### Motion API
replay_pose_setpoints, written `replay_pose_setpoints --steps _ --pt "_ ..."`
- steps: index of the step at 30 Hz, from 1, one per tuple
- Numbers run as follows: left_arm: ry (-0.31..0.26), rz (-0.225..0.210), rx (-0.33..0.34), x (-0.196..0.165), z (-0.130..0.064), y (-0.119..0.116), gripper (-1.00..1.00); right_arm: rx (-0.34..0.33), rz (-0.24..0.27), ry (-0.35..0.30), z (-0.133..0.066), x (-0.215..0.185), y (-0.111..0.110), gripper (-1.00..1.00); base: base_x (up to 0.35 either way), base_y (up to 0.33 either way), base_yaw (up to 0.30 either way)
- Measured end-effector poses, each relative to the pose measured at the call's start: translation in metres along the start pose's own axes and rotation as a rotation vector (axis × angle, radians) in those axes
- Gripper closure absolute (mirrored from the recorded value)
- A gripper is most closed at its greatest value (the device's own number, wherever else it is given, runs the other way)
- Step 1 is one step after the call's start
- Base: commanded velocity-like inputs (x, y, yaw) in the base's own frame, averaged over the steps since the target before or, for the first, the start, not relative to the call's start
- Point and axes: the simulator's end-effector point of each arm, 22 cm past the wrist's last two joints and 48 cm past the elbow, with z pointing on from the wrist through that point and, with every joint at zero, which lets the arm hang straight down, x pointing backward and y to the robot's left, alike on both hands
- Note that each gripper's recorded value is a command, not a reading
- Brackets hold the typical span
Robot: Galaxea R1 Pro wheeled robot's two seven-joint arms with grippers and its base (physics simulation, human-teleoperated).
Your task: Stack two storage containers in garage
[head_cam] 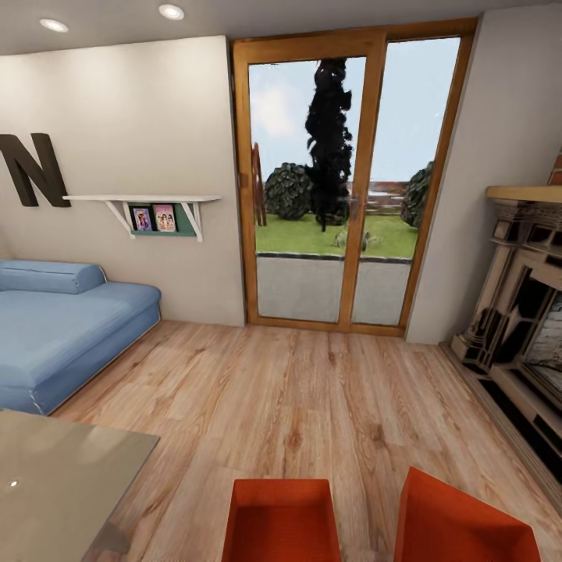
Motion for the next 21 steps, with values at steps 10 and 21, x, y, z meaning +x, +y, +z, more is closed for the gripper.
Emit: replay_pose_setpoints --steps 10,21 --pt "0.001 0.000 0.001 0.0007 0.0000 -0.0011 -1.00 0.001 0.000 -0.003 0.0001 -0.0010 -0.0006 -1.00 -0.098 0.000 0.000" --pt "0.002 0.000 0.001 0.0007 0.0000 -0.0017 -1.00 -0.002 -0.002 -0.003 0.0000 -0.0009 0.0012 -1.00 -0.009 0.000 0.000"
